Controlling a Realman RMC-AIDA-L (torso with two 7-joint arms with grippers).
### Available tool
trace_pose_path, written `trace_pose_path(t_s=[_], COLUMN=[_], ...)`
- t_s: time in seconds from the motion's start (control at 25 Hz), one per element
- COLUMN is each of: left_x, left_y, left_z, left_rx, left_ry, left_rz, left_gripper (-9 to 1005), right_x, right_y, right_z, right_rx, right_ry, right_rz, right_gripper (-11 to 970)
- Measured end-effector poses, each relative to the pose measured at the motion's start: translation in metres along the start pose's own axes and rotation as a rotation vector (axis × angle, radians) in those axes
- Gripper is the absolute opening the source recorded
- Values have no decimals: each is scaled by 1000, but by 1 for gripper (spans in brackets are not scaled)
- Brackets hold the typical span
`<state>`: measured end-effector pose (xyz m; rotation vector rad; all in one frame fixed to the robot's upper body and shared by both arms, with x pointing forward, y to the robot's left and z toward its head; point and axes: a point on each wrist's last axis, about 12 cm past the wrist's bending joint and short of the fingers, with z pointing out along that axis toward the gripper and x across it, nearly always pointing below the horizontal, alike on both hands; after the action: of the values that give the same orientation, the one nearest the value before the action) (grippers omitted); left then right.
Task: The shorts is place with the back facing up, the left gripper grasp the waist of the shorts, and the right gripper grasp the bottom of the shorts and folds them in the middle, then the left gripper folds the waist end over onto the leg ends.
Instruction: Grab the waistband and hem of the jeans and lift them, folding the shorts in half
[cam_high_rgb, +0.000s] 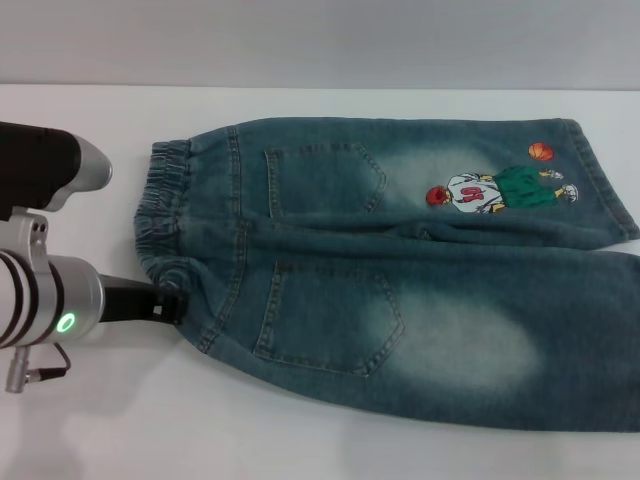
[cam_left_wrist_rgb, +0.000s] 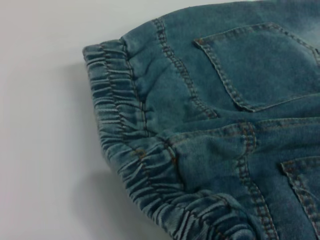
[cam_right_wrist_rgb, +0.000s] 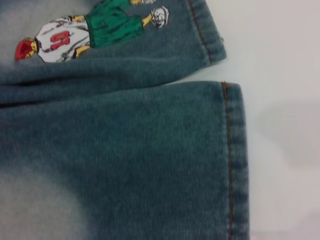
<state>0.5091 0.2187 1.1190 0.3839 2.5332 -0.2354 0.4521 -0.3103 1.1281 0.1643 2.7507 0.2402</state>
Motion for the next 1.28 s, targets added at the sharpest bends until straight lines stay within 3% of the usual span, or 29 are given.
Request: trace_pose_path(t_s=[1.28], left_x=[-7], left_y=[-7], left_z=[0], left_rx=[18], left_ry=[-9], left_rz=[31], left_gripper=[190], right_x=[12], right_y=[5], right_z=[17], right_rx=[-25], right_ry=[39], right_rz=[12], right_gripper=[719])
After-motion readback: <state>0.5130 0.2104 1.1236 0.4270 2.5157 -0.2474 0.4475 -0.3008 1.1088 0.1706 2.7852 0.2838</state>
